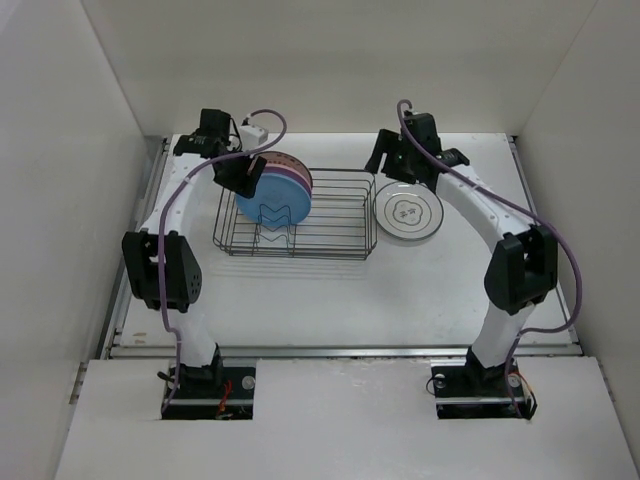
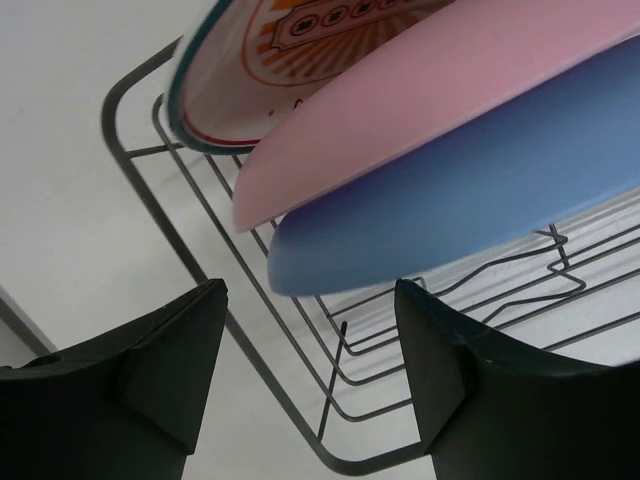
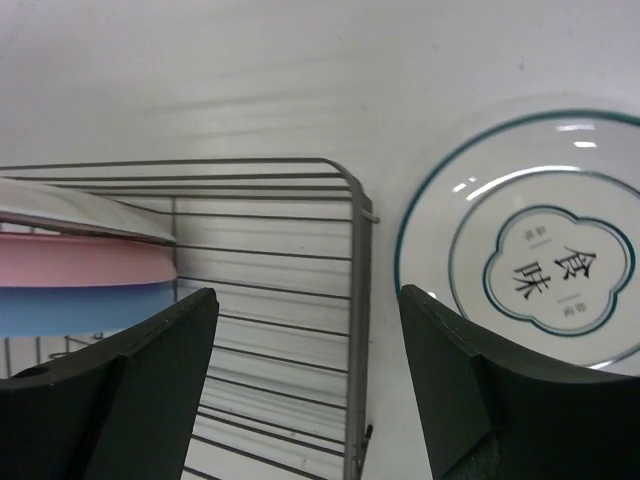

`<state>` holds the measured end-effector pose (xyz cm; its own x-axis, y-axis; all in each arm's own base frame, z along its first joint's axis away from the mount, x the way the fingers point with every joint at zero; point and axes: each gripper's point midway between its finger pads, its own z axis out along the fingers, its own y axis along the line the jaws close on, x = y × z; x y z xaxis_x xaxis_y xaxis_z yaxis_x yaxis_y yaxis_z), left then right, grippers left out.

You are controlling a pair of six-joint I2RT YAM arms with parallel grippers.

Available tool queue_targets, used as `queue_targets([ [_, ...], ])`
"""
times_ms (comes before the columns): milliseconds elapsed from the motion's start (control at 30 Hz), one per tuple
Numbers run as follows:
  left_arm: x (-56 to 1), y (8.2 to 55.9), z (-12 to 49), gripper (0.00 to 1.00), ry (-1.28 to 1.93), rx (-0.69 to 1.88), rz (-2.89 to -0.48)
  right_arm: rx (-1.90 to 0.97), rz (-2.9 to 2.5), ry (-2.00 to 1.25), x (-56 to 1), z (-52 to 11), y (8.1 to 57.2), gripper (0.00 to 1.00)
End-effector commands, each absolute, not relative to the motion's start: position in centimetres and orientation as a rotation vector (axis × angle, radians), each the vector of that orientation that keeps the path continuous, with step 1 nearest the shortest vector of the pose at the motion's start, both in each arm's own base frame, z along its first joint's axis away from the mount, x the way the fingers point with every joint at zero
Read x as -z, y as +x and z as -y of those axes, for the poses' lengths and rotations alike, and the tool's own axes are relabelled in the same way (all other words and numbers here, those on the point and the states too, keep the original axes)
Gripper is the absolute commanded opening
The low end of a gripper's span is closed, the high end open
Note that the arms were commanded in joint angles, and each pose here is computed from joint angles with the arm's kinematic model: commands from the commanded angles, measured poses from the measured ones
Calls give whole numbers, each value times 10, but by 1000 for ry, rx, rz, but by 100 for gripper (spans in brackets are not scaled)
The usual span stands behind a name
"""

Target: Unload the plates from the dish rack

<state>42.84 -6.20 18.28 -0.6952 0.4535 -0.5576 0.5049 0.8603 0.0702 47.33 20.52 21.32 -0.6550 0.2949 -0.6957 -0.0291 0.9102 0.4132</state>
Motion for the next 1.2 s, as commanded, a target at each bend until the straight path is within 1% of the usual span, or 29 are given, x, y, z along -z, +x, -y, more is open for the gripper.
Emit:
queue_targets([
  [0, -200, 436, 71, 64, 767, 126, -2389, -450, -2330, 297, -188, -190, 468, 79],
  [100, -194, 438, 76, 62, 782, 133, -2397, -411, -2388, 308, -160, -189, 467, 79],
  [200, -187, 436, 81, 53, 802, 146, -2422, -393, -2450, 311, -133, -190, 466, 77],
  [267, -187, 435, 82, 52, 791, 150, -2426, -404, -2480, 292, -122, -193, 465, 77],
  [300, -183, 436, 82, 52, 793, 152, -2436, -400, -2489, 293, -118, -193, 465, 75],
  [367, -178, 437, 79, 48, 774, 136, -2457, -415, -2481, 274, -115, -197, 469, 73],
  [400, -179, 440, 80, 45, 761, 137, -2449, -424, -2495, 270, -110, -199, 468, 70],
  [433, -174, 441, 78, 41, 760, 126, -2464, -429, -2485, 268, -111, -200, 470, 68],
  [500, -174, 441, 78, 36, 747, 130, -2468, -474, -2487, 252, -112, -206, 471, 64],
  [567, -172, 443, 79, 31, 732, 135, -2475, -501, -2484, 242, -113, -210, 472, 58],
  [600, -172, 443, 79, 25, 721, 138, -2478, -526, -2480, 233, -115, -214, 472, 55],
  [633, -168, 443, 80, 23, 722, 140, -2487, -526, -2480, 233, -115, -214, 472, 48],
  [700, -168, 443, 78, 17, 719, 129, -2490, -544, -2484, 226, -113, -216, 470, 39],
  [733, -165, 441, 78, 8, 707, 134, -2503, -562, -2487, 219, -111, -219, 471, 35],
  [767, -165, 442, 76, 2, 704, 119, -2506, -569, -2500, 217, -107, -219, 468, 27],
  [800, -166, 444, 75, 0, 678, 109, -2504, -569, -2500, 217, -107, -219, 468, 25],
  [833, -166, 445, 71, 0, 639, 84, -2518, -572, -2491, 215, -108, -220, 469, 19],
  [933, -165, 445, 70, 0, 618, 73, -2525, -562, -2489, 219, -108, -219, 470, 13],
  [1000, -180, 442, 69, 0, 563, 70, -2505, -529, -2492, 232, -106, -214, 470, 9],
  [1033, -185, 441, 70, 0, 546, 74, -2497, -529, -2492, 232, -106, -214, 470, 9],
  [1100, -205, 444, 66, 0, 495, 42, -2438, -504, -2452, 242, -116, -210, 476, 0],
  [1167, -218, 445, 66, 0, 440, 40, -2404, -510, -2418, 269, -120, -214, 479, 0],
])
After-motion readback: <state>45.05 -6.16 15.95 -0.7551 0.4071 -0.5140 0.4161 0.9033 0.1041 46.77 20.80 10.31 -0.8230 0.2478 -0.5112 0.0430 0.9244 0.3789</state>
